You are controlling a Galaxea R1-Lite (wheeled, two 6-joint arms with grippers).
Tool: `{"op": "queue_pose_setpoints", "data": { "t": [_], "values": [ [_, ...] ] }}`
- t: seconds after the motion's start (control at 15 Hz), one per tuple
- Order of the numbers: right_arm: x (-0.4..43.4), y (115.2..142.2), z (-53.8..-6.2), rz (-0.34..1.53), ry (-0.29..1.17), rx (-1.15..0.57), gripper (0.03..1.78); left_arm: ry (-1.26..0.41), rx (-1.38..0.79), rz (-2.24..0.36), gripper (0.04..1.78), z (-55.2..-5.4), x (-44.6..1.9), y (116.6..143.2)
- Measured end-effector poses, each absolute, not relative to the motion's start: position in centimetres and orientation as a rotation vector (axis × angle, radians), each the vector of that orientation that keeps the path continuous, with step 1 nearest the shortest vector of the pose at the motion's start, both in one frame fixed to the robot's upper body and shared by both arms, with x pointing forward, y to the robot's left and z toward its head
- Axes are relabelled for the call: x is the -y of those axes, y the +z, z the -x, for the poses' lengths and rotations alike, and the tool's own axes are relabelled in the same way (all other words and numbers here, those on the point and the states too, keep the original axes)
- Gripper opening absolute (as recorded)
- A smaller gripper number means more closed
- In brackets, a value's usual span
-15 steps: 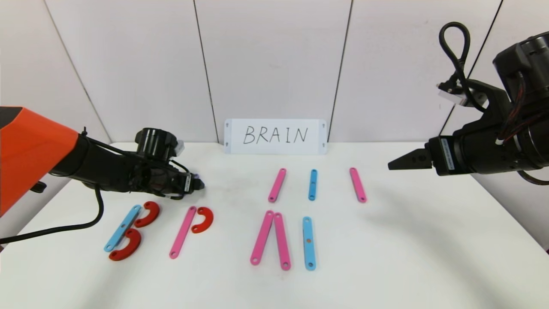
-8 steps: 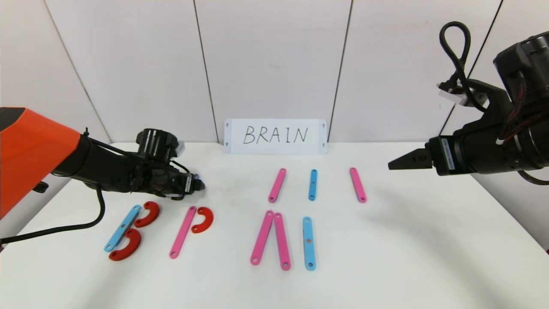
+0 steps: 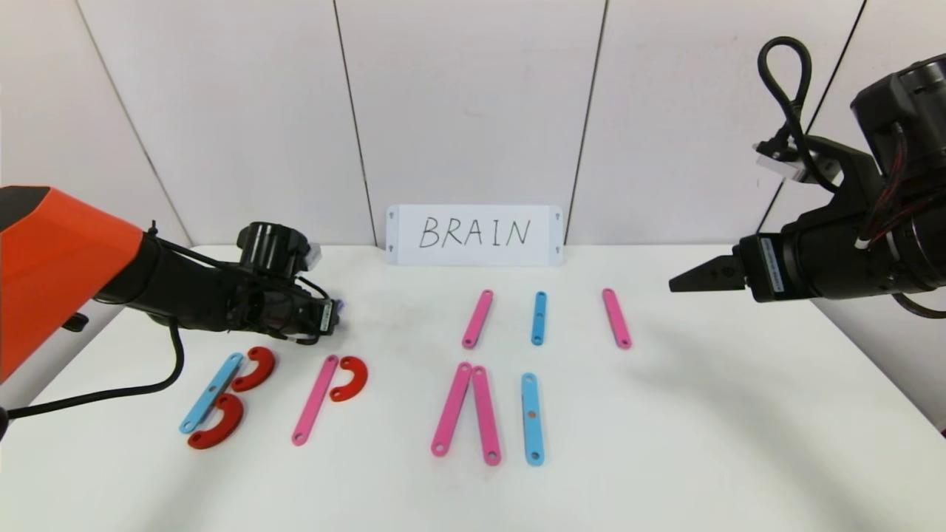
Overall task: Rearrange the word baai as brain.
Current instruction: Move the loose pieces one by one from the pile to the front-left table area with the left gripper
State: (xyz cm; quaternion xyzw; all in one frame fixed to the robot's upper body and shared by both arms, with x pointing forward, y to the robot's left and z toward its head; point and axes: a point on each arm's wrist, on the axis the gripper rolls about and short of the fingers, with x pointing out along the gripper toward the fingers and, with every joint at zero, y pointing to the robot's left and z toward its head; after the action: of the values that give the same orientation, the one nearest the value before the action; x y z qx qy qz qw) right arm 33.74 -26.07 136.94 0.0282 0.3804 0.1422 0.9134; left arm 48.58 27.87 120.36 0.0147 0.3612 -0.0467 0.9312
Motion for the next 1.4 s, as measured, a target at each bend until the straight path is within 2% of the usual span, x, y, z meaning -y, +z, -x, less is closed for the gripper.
{"op": "queue_pose_setpoints", "data": {
  "t": [0.13,0.27,0.87,1.4],
  "values": [
    [26.1,137.0,-33.6,-0.054,0.287,-0.779,1.73,-0.097,-0.741,-0.031,0.43,-48.6,-27.8,120.3],
    [26.0,137.1,-33.5,-0.048,0.277,-0.776,1.73,-0.1,-0.741,-0.032,0.28,-48.6,-27.7,120.3],
    [25.9,137.1,-33.4,-0.047,0.28,-0.775,1.73,-0.103,-0.714,-0.025,0.27,-48.6,-27.2,120.7],
    [25.4,136.9,-33.3,-0.037,0.297,-0.781,1.73,-0.102,-0.668,0.077,0.27,-45.0,-26.1,126.2]
  ]
}}
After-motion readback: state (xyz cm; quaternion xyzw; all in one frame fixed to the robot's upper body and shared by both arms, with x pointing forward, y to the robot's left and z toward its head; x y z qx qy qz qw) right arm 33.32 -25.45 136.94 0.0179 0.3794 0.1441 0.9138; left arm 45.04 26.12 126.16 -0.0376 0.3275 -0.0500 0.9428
